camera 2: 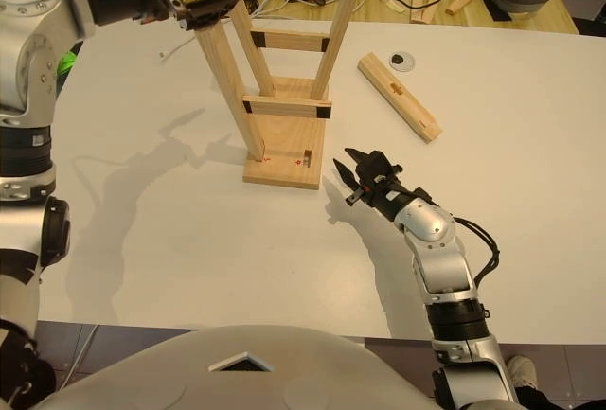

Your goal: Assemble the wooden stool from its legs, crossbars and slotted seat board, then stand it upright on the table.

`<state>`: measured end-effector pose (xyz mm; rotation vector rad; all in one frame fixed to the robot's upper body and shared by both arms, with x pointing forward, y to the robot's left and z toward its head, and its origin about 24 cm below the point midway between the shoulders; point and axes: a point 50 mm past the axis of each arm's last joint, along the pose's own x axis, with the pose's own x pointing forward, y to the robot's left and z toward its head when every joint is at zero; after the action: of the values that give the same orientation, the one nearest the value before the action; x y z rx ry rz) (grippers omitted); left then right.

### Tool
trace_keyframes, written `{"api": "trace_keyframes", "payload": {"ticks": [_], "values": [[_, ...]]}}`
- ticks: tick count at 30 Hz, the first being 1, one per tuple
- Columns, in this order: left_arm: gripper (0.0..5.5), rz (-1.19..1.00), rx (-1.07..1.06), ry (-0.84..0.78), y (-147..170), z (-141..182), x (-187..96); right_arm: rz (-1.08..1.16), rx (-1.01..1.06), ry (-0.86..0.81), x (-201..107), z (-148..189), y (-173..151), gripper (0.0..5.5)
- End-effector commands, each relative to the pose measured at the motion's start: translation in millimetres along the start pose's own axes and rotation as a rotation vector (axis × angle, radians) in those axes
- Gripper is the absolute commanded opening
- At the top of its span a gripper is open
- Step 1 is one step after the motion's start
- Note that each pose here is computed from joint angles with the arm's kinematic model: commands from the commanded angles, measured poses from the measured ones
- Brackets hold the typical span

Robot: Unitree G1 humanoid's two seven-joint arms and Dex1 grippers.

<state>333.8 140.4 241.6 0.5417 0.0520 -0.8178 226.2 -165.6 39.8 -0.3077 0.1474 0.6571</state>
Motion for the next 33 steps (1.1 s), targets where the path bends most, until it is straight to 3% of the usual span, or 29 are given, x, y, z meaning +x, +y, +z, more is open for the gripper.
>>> {"api": "trace_keyframes", "payload": {"ticks": [1, 4, 9, 14, 18, 26, 29, 33], "values": [[4.41, 0.010, -0.010, 0.027, -11, -7, 7, -0.017, -0.005, 0.000, 0, 2, -3, 1.39], [4.41, 0.037, -0.021, 0.023, -13, -6, 9, -0.014, -0.009, -0.002, 2, 3, -3, 1.39], [4.41, 0.087, -0.080, 0.092, -20, -24, -12, -0.020, -0.004, 0.004, -2, 1, -2, 1.39], [4.41, 0.065, -0.116, 0.129, -44, -32, -26, -0.030, -0.003, 0.012, -6, 0, -4, 1.39], [4.41, 0.078, -0.202, 0.124, -69, -43, -10, -0.024, -0.012, 0.010, -4, 2, -6, 1.39], [4.41, 0.111, -0.172, 0.027, -39, -12, 18, -0.024, -0.006, 0.002, 0, 2, -4, 1.39], [4.41, 0.131, -0.163, 0.015, -26, -7, 19, -0.027, 0.000, -0.001, 2, 2, -3, 1.39], [4.41, 0.157, -0.136, -0.088, -7, 28, 6, -0.028, 0.003, 0.002, -2, 0, -1, 1.39]]}}
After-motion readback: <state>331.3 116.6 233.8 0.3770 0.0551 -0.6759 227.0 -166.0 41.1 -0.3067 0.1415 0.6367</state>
